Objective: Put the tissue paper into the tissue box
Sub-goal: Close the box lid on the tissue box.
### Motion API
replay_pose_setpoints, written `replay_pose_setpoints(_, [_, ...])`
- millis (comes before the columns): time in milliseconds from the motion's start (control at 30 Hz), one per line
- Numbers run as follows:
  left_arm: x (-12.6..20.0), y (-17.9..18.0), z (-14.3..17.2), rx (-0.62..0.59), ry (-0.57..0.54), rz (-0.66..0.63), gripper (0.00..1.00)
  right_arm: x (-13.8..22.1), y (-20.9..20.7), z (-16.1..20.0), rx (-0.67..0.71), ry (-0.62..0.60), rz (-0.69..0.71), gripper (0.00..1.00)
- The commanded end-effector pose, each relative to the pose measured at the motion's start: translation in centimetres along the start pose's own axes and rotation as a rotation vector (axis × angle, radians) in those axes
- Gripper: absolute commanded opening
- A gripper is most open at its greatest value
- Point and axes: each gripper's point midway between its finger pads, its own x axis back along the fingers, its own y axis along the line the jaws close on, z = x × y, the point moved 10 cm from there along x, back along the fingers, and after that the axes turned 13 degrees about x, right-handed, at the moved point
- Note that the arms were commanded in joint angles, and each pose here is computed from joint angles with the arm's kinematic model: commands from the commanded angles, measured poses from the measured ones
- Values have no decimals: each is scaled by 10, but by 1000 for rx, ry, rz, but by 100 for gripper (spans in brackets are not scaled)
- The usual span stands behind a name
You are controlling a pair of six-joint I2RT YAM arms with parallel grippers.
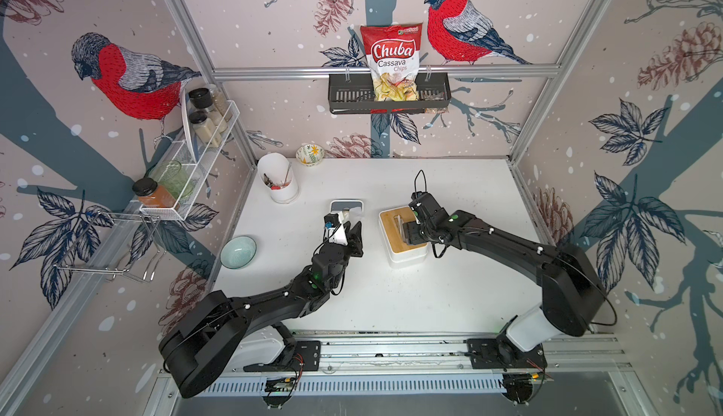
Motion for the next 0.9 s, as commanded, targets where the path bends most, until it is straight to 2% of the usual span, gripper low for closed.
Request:
replay_pose_setpoints(0, [-2, -3, -3, 9, -13, 15, 40, 27, -5, -11, -41, -43, 17, 88])
replay_pose_setpoints(100, [-6, -5, -4, -10, -9, 3, 40, 48, -8, -28, -65, -64, -12, 93])
replay_pose_setpoints(200, [-7, -5, -5, -15, -9, 0, 39, 57, -10, -46, -72, -32, -18, 95])
replay_pose_setpoints(433, [-9, -1, 3, -13, 23, -7, 39, 43, -13, -73, -53, 129, 91, 97])
replay_pose_setpoints(500, [-11, -1, 5, -12, 36, -6, 39, 39, -8, -72, -38, 130, 125, 97])
replay_pose_setpoints(633, [-16, -4, 8, -15, 58, 2, 38, 25, 4, -53, 7, 143, 95, 97])
replay_pose_setpoints(867, [-24, -8, 10, -20, 78, 5, 33, -3, -15, -31, 11, 182, 81, 85])
